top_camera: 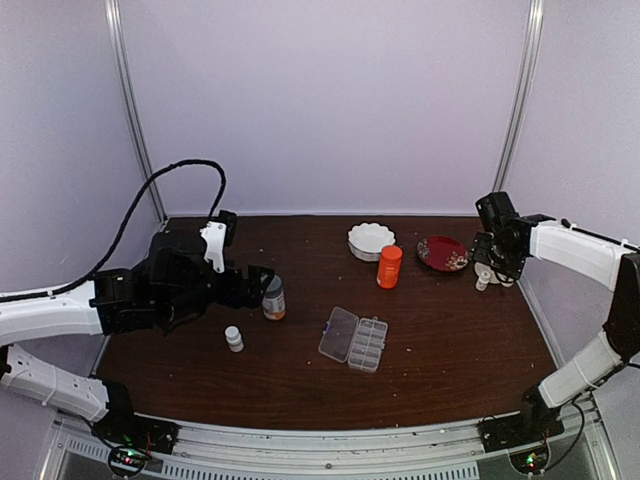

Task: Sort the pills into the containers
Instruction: Pick up the pill bottle from the corner of the board.

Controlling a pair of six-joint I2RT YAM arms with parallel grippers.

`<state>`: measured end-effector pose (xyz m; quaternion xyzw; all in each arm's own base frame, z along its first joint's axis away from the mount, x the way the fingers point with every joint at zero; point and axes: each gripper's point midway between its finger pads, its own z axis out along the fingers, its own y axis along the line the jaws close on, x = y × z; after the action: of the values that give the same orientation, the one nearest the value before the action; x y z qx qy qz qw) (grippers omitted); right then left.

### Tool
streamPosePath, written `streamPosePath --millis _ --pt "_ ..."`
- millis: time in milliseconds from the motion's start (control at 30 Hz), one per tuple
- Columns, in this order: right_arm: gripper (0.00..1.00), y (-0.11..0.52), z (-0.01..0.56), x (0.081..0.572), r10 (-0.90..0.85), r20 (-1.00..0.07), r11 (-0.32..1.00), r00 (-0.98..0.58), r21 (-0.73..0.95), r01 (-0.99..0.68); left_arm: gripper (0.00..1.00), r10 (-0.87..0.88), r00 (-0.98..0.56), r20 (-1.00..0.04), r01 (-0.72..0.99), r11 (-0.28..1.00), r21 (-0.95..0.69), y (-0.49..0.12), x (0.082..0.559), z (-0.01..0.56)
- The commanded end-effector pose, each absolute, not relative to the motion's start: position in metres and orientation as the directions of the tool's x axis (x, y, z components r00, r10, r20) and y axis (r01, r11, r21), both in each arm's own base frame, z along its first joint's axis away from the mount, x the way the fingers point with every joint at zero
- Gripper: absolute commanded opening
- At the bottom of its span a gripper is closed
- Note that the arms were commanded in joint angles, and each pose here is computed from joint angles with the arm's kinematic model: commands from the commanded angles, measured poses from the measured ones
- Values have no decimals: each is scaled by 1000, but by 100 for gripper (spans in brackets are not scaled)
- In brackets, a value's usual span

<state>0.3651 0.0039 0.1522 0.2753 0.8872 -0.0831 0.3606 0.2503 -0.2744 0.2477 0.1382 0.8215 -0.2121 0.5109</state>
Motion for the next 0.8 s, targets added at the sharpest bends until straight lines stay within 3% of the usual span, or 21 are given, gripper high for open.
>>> streamPosePath --millis 0,200,767 --pt "82 -15 151 371 442 -683 789 -582 -13 614 97 -137 -351 -926 366 890 -271 -249 255 269" --pt "75 -19 135 389 440 -660 793 -609 -32 608 97 -255 -250 -934 392 855 -339 -229 245 290" --pt "63 -25 81 423 474 -571 795 -670 -49 605 98 -237 -231 -944 393 864 -313 -218 239 293"
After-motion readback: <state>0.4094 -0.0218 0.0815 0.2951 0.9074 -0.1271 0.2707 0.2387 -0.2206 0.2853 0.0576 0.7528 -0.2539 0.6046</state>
